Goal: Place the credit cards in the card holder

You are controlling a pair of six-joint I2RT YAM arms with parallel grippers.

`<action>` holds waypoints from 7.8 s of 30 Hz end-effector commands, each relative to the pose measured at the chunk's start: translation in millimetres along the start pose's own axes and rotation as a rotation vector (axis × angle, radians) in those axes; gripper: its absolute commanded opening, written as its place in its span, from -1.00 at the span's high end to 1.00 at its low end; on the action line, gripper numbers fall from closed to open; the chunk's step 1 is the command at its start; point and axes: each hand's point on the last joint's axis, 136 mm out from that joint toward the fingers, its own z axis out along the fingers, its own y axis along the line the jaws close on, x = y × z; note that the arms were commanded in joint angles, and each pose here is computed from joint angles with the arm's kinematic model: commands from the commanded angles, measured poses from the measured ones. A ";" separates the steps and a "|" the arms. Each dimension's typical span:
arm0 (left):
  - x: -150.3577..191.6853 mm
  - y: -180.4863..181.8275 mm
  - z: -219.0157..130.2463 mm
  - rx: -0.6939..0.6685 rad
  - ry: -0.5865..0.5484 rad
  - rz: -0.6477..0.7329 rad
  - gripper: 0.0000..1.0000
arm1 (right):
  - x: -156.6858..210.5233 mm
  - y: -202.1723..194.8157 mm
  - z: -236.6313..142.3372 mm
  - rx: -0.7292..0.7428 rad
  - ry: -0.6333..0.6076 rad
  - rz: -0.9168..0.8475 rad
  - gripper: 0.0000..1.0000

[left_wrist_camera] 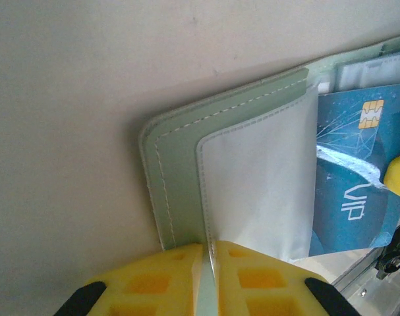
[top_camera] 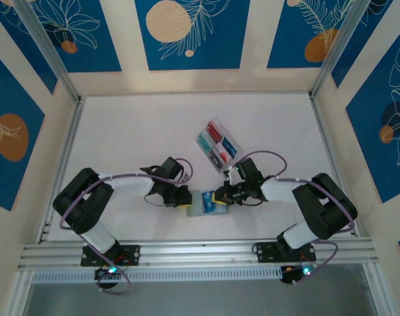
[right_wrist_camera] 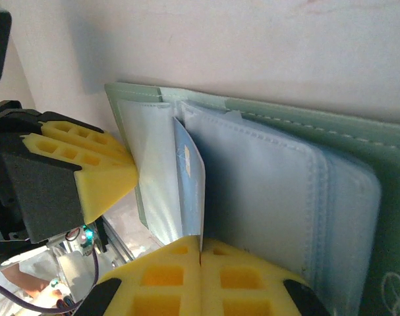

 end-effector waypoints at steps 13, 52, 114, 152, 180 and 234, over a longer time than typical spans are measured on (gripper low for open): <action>17.8 41.9 4.1 -0.134 0.052 -0.061 0.69 | 24.0 -14.9 9.5 0.053 0.133 0.028 1.00; 20.2 45.3 -5.3 -0.155 0.039 -0.055 0.69 | 17.9 17.2 17.0 -0.140 0.138 -0.104 1.00; 13.6 12.7 -30.8 0.003 -0.044 -0.057 0.64 | 17.3 27.8 -17.8 0.444 0.057 -0.103 0.16; 16.5 21.2 -7.3 -0.025 -0.012 -0.028 0.61 | -2.3 -20.4 0.8 0.701 0.107 -0.173 0.41; 24.0 31.5 0.5 -0.019 -0.006 -0.055 0.61 | -17.4 5.1 14.5 0.749 0.103 -0.342 0.43; 29.2 16.4 -24.5 0.117 -0.073 -0.157 0.55 | -8.6 96.2 -33.2 0.238 0.087 -0.160 0.17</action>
